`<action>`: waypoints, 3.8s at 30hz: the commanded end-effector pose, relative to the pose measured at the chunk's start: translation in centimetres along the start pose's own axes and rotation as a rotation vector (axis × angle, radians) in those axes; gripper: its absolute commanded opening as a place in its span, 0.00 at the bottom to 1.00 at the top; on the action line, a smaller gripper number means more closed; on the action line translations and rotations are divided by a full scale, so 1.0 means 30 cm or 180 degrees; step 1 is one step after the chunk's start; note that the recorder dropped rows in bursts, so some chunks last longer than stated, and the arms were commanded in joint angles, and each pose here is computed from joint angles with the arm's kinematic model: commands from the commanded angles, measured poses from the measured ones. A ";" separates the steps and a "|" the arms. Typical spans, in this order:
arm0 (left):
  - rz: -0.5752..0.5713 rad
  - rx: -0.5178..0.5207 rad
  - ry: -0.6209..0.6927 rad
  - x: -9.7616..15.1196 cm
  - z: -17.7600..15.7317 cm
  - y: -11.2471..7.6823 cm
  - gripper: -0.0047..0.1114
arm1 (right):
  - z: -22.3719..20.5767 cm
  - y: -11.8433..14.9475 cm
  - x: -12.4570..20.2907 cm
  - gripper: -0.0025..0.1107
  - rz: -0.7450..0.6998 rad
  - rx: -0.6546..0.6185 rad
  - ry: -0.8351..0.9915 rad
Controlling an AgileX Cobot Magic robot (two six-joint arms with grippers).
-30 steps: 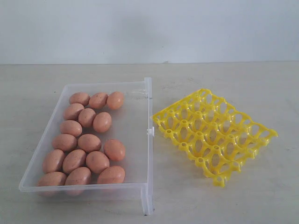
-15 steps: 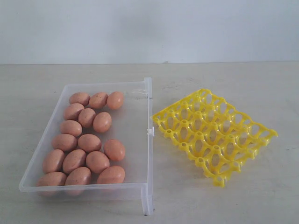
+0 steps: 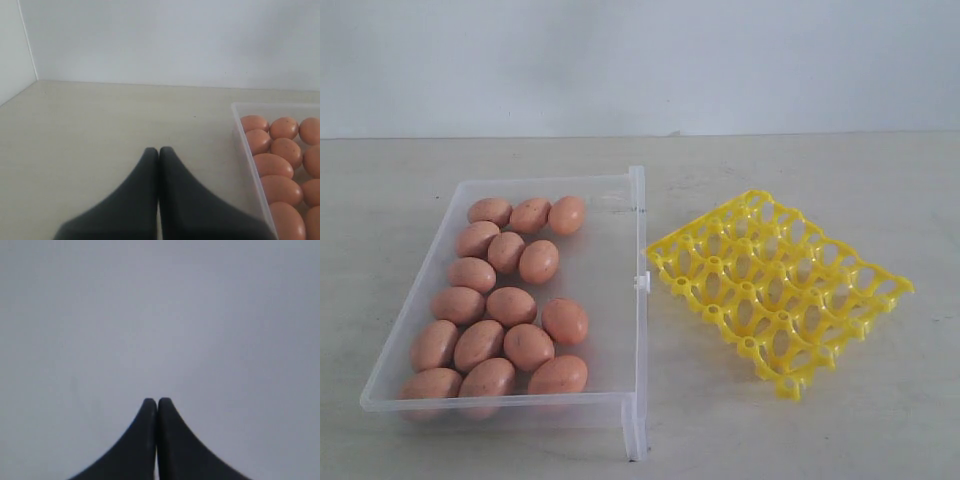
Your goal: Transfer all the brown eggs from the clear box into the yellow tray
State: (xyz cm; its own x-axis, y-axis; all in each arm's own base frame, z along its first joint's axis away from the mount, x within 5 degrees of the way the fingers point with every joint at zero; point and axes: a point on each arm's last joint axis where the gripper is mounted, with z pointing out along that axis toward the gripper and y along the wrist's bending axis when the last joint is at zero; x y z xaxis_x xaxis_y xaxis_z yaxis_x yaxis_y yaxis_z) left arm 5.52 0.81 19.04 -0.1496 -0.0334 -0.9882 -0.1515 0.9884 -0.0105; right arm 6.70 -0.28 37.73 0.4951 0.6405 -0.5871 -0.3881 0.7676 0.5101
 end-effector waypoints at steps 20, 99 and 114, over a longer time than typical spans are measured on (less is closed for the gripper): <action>0.0000 0.0103 -0.0026 -0.005 -0.002 -0.006 0.00 | 0.496 -0.099 0.907 0.02 -0.5406 0.0884 0.4474; 0.0000 0.0103 -0.0026 -0.005 -0.002 -0.006 0.00 | 0.350 0.151 1.599 0.02 -0.1116 -0.0831 0.6948; 0.0000 0.0103 -0.0026 -0.005 -0.002 -0.006 0.00 | 0.627 0.399 1.310 0.02 -0.1272 -0.1312 0.4971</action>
State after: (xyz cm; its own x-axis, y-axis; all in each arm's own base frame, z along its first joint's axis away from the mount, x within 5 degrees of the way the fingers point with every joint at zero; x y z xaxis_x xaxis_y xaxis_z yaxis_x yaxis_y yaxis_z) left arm 5.54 0.67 19.04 -0.1504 -0.0295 -0.9882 -0.1258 0.9920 -0.0105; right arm 36.82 33.47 30.20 -0.5725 -0.3954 -0.7183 -0.7027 0.6880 0.1814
